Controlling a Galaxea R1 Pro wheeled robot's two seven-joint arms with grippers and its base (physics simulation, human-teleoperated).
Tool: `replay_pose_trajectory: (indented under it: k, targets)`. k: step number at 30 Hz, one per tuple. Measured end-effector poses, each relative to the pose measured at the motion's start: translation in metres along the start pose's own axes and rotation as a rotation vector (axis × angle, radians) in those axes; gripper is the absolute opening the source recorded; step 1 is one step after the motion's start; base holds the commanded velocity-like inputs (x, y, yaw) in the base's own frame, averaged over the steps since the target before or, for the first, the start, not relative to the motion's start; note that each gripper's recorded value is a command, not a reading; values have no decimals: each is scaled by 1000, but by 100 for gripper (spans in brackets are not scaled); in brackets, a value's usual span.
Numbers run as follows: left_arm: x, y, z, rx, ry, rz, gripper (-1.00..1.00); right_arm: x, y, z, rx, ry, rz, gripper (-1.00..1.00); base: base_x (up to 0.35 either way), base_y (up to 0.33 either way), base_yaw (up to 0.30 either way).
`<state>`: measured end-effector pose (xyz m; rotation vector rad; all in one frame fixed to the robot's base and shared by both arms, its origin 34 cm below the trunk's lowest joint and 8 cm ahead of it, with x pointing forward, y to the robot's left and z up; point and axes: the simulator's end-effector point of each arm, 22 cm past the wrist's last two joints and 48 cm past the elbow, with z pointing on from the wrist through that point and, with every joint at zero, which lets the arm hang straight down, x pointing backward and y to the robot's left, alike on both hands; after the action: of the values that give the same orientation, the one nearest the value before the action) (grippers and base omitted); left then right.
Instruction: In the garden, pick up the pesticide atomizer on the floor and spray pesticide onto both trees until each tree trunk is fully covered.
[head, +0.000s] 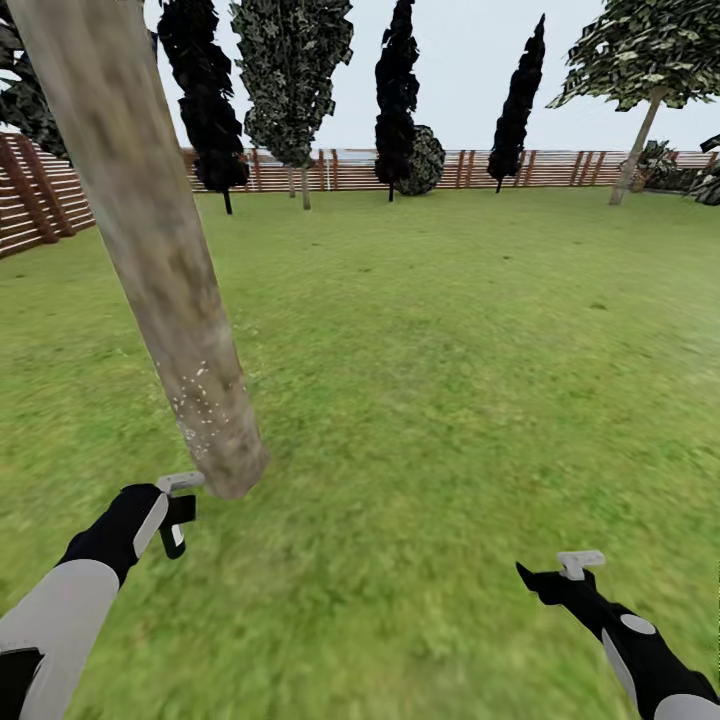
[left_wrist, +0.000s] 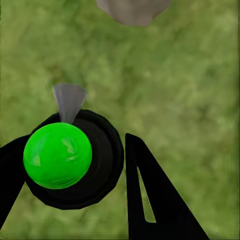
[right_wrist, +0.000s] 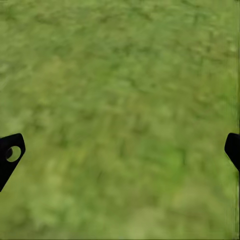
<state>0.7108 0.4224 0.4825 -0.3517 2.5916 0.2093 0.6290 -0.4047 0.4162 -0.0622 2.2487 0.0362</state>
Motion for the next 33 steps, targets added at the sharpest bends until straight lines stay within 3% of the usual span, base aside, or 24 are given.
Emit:
replay_pose_trajectory:
  k: [14,26,33]
  targets:
    - [0,2,0,-10,0,-4,-100,0,1,0,-3,1,1,100,165,-298,11]
    - [0,3,0,-13,0,-2,-100,2,3,0,-5,4,3,100,197,-279,243]
    - [0,2,0,-10,0,-4,-100,5,3,0,-6,10,7,100,234,-252,21]
